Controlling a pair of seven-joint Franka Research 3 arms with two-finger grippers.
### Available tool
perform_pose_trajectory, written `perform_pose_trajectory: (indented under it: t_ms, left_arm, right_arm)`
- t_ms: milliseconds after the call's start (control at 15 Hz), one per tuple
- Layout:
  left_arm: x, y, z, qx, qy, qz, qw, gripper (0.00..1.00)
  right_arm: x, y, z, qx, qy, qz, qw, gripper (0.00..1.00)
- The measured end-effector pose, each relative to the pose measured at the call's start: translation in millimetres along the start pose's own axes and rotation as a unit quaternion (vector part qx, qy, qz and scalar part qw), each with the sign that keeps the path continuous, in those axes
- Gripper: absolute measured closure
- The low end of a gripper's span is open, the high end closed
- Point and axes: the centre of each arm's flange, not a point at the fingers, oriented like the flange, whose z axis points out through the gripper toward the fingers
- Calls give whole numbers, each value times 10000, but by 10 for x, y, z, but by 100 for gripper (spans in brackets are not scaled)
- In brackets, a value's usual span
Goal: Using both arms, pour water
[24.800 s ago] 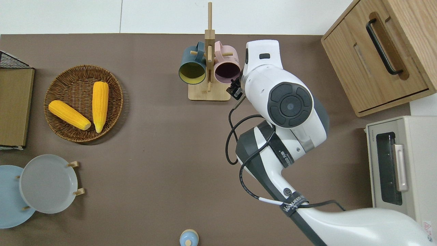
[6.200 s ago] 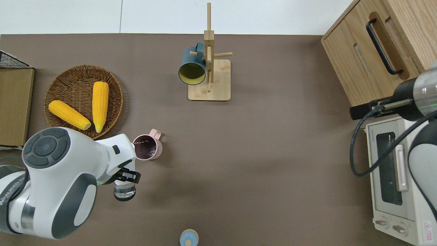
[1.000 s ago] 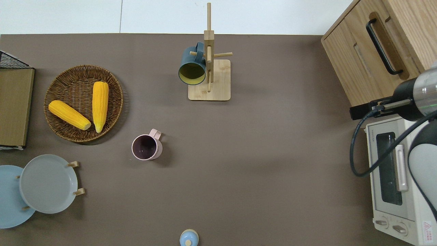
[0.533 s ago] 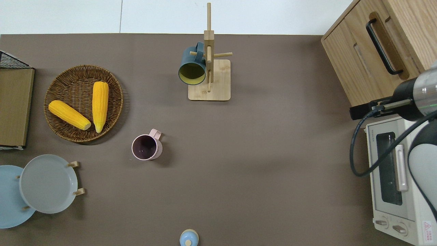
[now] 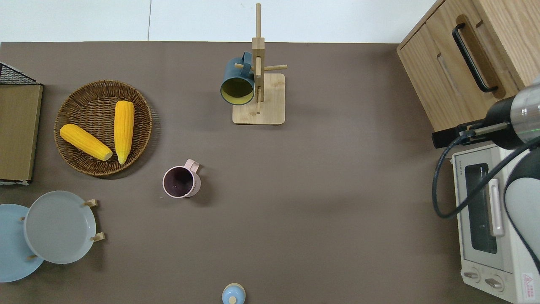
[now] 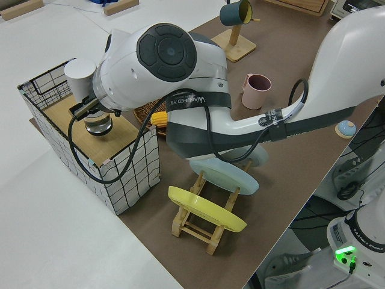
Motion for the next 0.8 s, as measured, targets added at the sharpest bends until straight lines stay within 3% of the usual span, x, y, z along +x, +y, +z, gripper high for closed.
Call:
perform_pose_trajectory:
  t_ms: [800]
  left_arm:
    - [-111,-27,167,106,-36,37,9999,36]
  right_arm:
    - [0,0,0,0,0,0,10000,1]
